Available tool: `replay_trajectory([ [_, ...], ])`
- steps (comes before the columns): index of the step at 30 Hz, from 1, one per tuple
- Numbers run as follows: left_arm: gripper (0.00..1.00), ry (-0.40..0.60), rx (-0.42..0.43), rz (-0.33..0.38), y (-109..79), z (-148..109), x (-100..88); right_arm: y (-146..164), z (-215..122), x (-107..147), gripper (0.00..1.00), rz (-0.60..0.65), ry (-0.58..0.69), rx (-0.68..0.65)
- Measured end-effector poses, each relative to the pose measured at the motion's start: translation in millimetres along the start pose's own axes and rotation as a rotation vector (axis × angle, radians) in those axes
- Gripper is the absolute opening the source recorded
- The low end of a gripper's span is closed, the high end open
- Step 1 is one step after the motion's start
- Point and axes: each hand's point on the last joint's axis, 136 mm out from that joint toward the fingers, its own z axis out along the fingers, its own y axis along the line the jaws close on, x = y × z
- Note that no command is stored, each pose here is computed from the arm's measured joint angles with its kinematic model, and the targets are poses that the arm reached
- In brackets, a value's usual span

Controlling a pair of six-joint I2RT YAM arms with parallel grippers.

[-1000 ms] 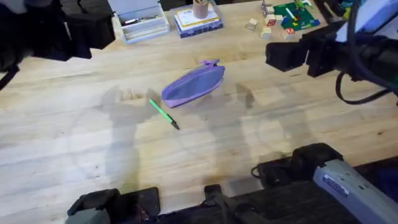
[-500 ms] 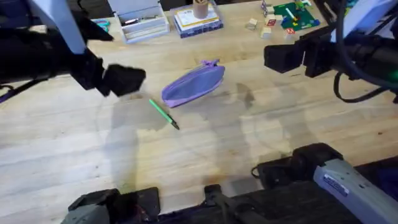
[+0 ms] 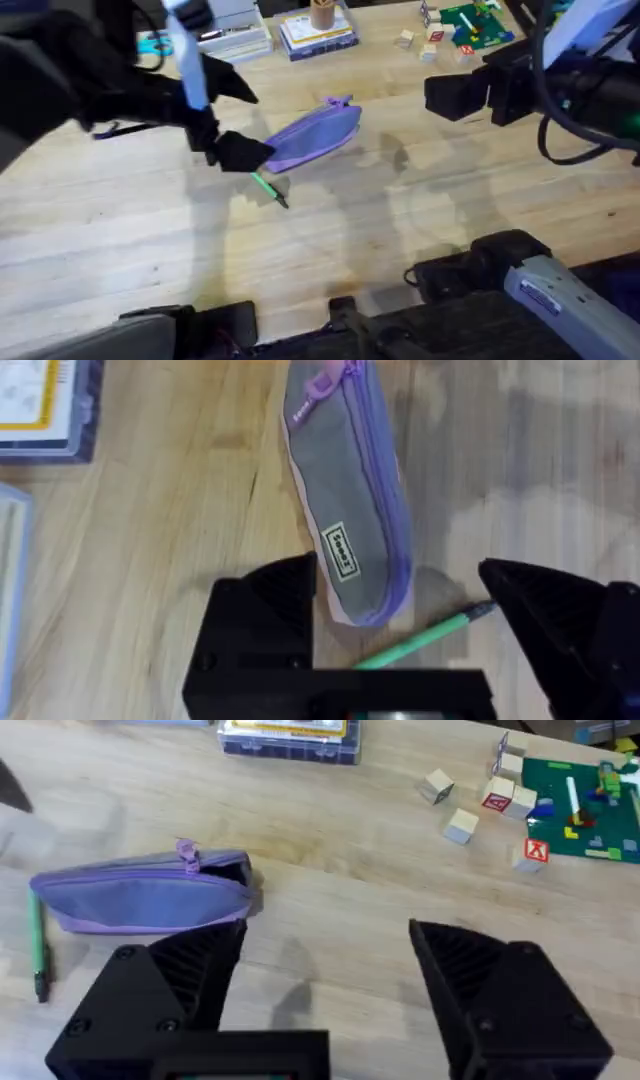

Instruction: Unzip the bag, pick up the pens from the table one at a time and place them inside, then zip the bag closed.

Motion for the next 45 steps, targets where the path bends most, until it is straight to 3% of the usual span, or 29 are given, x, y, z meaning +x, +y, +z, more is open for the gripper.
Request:
replay_trajectory([
  [4,0.995,0.009,0.054,0.008,3.0,24,9.2,0,0,0,0.997,-0.001,0.0,0.0],
  [5,0.995,0.02,0.082,-0.009,5.9,37,19.0,0,0,0,0.997,-0.001,0.0,0.0],
  [10,0.995,0.047,0.135,-0.067,6.4,55,39.8,0,0,0,0.998,-0.004,0.001,0.0],
  [26,0.995,0.047,0.136,-0.068,6.4,55,40.3,0,0,1,0.998,-0.007,0.005,-0.001],
  [27,0.902,0.046,0.134,-0.067,7.0,56,40.1,6,0,0,0.998,-0.007,0.0,-0.033],
  [32,0.157,0.046,0.133,-0.063,7.3,56,40.0,24,-2,-8,0.998,-0.01,-0.037,-0.144],
  [33,0.075,0.044,0.129,-0.053,8.5,56,39.7,27,-1,-8,0.998,-0.01,-0.036,-0.159],
  [45,0.044,0.043,0.121,-0.042,10.7,56,39.0,70,27,-20,0.997,0.008,-0.032,-0.472],
])
